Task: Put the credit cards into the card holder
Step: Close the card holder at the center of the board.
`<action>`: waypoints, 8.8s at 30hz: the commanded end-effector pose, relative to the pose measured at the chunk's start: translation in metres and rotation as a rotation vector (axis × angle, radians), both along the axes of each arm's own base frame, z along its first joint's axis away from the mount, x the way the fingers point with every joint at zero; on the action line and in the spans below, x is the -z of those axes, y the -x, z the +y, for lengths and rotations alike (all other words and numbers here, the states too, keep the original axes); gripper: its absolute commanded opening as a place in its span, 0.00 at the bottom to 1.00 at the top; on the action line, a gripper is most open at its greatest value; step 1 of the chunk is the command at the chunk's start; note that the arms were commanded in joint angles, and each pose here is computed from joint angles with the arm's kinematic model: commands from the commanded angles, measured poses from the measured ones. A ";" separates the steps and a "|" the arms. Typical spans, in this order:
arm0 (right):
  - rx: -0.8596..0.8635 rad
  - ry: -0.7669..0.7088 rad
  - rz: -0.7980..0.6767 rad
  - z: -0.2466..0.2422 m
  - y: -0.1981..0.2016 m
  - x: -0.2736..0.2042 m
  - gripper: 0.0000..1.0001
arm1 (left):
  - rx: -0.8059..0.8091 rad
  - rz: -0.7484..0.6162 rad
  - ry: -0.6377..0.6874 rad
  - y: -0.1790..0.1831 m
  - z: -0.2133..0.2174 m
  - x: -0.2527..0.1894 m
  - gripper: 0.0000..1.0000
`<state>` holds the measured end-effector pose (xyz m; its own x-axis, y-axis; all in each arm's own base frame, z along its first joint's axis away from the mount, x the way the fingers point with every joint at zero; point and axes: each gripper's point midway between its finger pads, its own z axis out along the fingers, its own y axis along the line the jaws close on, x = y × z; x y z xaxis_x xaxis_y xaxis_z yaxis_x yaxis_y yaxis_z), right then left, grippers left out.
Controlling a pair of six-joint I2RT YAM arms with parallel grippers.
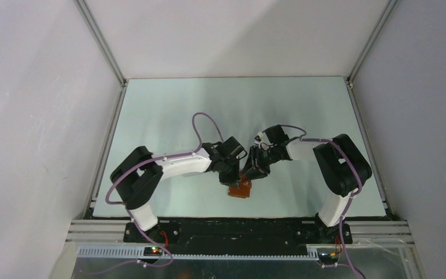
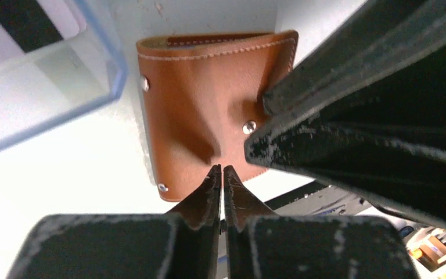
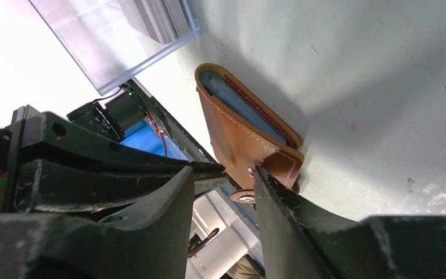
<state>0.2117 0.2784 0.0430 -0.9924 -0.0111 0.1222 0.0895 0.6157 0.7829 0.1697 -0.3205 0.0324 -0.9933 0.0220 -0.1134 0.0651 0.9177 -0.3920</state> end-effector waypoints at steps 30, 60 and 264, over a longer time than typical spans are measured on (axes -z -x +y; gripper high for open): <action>-0.019 0.069 -0.093 -0.005 -0.020 0.009 0.40 | -0.008 -0.015 0.254 -0.019 -0.031 -0.027 0.26; -0.030 0.022 -0.163 -0.006 -0.024 -0.029 0.44 | -0.014 -0.087 0.230 -0.028 -0.029 -0.029 0.00; -0.194 0.337 -0.228 0.001 0.009 0.027 0.00 | -0.007 -0.026 0.035 -0.017 -0.007 0.006 0.00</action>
<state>0.1955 0.2742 0.0287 -0.9779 -0.2040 -0.0465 -0.1958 0.8136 0.5474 0.1789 -0.3254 0.0285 -0.9925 0.0140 -0.1214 0.0655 0.8996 -0.4318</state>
